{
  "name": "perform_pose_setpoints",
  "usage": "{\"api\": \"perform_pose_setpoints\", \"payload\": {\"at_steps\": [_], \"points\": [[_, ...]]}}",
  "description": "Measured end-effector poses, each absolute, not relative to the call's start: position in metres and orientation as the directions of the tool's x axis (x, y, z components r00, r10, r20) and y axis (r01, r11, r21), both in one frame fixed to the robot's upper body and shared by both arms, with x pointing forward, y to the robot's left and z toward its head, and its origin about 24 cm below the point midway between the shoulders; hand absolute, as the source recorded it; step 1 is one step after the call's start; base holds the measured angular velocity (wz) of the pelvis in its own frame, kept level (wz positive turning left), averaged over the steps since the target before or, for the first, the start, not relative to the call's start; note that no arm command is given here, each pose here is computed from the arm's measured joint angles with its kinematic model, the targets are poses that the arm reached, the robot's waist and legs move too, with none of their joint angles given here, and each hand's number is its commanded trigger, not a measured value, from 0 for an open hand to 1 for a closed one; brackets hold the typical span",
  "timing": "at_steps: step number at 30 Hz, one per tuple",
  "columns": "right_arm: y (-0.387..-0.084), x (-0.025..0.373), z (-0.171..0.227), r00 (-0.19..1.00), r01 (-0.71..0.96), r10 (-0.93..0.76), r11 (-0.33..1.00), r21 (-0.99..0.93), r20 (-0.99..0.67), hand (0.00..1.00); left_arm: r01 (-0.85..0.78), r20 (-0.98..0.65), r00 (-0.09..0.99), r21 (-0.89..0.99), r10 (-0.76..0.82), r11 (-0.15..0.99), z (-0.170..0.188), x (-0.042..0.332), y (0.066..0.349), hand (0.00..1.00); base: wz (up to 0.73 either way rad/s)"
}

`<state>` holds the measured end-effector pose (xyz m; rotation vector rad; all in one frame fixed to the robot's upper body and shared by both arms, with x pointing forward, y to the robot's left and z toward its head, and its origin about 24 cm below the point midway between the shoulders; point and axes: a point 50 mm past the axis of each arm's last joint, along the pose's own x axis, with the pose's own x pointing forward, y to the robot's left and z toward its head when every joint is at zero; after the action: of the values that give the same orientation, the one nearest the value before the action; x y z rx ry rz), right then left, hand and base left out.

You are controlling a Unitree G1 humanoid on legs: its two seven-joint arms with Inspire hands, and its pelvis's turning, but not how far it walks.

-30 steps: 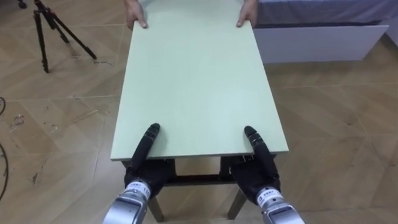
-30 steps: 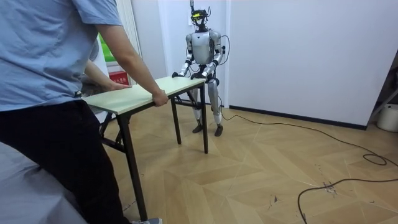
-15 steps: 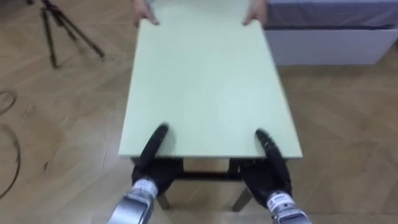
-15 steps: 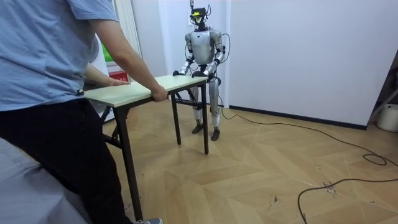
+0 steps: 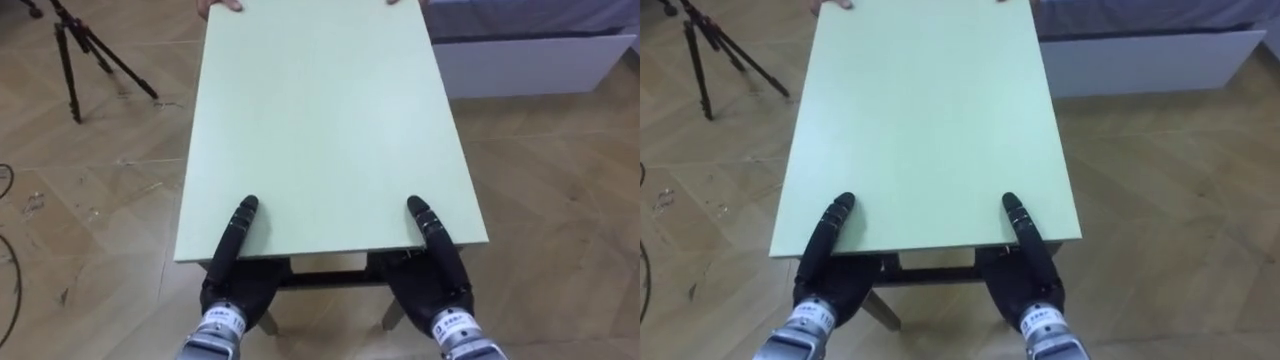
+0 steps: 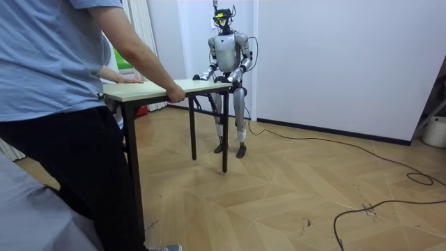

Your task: Move table with human

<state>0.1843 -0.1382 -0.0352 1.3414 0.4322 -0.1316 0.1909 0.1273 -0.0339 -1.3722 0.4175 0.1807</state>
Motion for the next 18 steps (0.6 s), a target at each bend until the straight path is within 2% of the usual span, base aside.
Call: {"api": "perform_pose_setpoints", "payload": {"at_steps": [18], "points": [[-0.134,0.176,-0.036,0.907,0.342,0.170,0.237,0.909,-0.385,1.00,-0.372,-0.398,0.912,-0.905,-0.097,0.208,-0.036,0.177,0.133,1.00,0.00]]}}
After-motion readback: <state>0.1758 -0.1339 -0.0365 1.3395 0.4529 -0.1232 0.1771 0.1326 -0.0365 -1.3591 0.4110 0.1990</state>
